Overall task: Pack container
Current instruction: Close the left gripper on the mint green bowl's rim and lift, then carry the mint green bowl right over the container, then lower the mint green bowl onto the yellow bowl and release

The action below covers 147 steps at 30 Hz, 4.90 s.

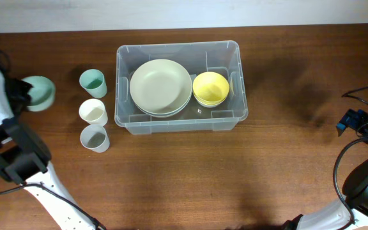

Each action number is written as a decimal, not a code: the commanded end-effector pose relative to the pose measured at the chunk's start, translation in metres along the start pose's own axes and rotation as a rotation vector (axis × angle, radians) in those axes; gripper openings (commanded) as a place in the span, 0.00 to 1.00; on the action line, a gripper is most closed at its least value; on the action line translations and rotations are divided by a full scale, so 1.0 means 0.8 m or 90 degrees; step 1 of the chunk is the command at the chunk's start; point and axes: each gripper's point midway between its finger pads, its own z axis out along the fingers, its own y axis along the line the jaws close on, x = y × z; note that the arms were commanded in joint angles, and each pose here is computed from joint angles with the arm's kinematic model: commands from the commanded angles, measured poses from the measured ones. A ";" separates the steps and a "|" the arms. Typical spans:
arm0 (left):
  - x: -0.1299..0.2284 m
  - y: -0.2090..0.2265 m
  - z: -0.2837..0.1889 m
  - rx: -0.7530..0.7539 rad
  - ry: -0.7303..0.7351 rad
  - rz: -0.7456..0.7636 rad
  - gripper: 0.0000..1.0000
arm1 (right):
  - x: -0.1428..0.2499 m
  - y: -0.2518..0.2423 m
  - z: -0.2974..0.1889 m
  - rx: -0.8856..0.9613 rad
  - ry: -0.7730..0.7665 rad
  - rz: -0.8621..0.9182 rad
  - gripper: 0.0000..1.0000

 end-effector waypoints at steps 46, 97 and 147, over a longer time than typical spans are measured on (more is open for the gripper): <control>0.516 -0.308 -0.256 0.392 -0.097 0.772 0.08 | -0.004 -0.005 -0.011 0.002 -0.020 0.008 0.99; 0.610 -0.324 -0.062 0.279 0.022 0.836 0.24 | -0.004 -0.005 -0.011 0.002 -0.020 0.008 0.99; 0.562 -0.325 -0.103 0.251 -0.050 0.829 0.01 | -0.004 -0.005 -0.011 0.002 -0.020 0.008 0.99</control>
